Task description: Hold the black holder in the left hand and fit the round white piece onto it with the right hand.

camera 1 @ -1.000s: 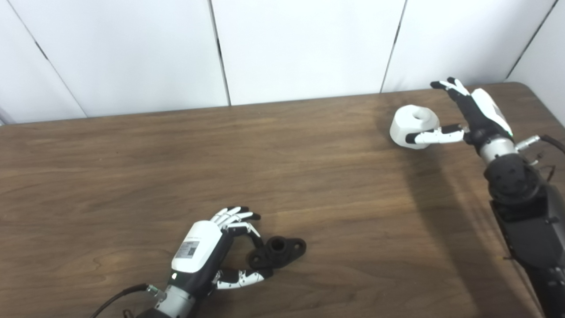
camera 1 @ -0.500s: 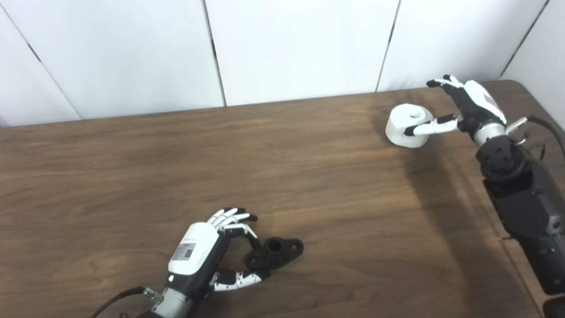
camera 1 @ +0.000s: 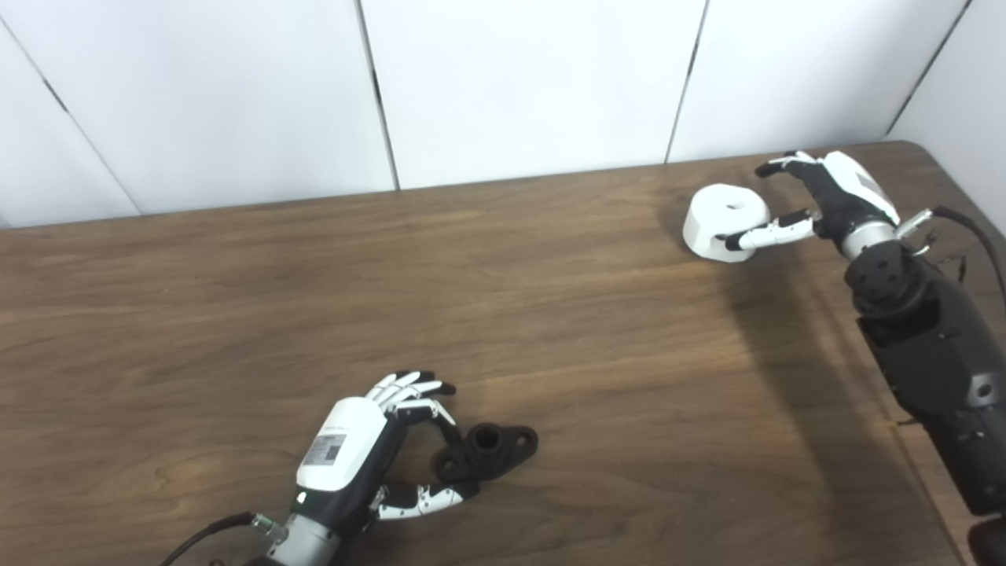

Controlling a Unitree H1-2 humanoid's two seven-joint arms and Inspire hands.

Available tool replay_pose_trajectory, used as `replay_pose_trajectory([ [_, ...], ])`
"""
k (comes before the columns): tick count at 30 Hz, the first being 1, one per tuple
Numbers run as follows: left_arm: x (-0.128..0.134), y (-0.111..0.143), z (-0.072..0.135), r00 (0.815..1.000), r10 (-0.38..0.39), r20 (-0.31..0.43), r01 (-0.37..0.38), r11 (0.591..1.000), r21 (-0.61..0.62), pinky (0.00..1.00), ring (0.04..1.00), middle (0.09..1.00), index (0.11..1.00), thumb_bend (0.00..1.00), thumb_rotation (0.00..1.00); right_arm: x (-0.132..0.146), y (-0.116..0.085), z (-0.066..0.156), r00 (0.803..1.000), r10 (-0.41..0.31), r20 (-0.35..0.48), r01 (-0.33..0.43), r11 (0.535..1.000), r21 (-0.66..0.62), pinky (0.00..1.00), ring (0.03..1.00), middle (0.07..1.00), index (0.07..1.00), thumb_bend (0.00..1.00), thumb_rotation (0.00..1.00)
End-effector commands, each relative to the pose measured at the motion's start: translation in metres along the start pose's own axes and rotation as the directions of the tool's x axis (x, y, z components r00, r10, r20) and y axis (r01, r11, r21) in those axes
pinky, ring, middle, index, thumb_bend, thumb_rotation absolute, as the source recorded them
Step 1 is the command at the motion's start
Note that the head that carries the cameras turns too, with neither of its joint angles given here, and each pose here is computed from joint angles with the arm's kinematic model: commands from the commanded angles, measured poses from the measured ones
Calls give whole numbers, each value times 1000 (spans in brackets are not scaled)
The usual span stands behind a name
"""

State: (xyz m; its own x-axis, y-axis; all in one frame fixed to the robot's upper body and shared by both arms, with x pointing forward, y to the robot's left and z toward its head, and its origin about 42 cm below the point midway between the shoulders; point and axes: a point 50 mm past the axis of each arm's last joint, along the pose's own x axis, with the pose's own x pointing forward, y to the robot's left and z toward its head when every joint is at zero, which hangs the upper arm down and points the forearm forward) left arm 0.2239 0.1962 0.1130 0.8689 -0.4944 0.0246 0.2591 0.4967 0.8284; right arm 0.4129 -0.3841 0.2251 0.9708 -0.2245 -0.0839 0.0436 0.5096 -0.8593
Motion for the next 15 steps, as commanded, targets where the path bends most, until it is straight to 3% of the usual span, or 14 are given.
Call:
replay_pose_trajectory([
  [1, -17, -15, -12, 989, -131, -71, 131, 991, 0, 907, 890, 808, 487, 519, 45, 6, -29, 16, 995, -74, 71, 76, 997, -16, 918, 1000, 948, 770, 882, 275],
  [15, -20, -12, -17, 989, -129, -70, 129, 992, 6, 901, 879, 803, 487, 519, 45, 4, -20, 24, 994, -67, 89, 68, 998, -9, 886, 1000, 918, 688, 855, 257],
])
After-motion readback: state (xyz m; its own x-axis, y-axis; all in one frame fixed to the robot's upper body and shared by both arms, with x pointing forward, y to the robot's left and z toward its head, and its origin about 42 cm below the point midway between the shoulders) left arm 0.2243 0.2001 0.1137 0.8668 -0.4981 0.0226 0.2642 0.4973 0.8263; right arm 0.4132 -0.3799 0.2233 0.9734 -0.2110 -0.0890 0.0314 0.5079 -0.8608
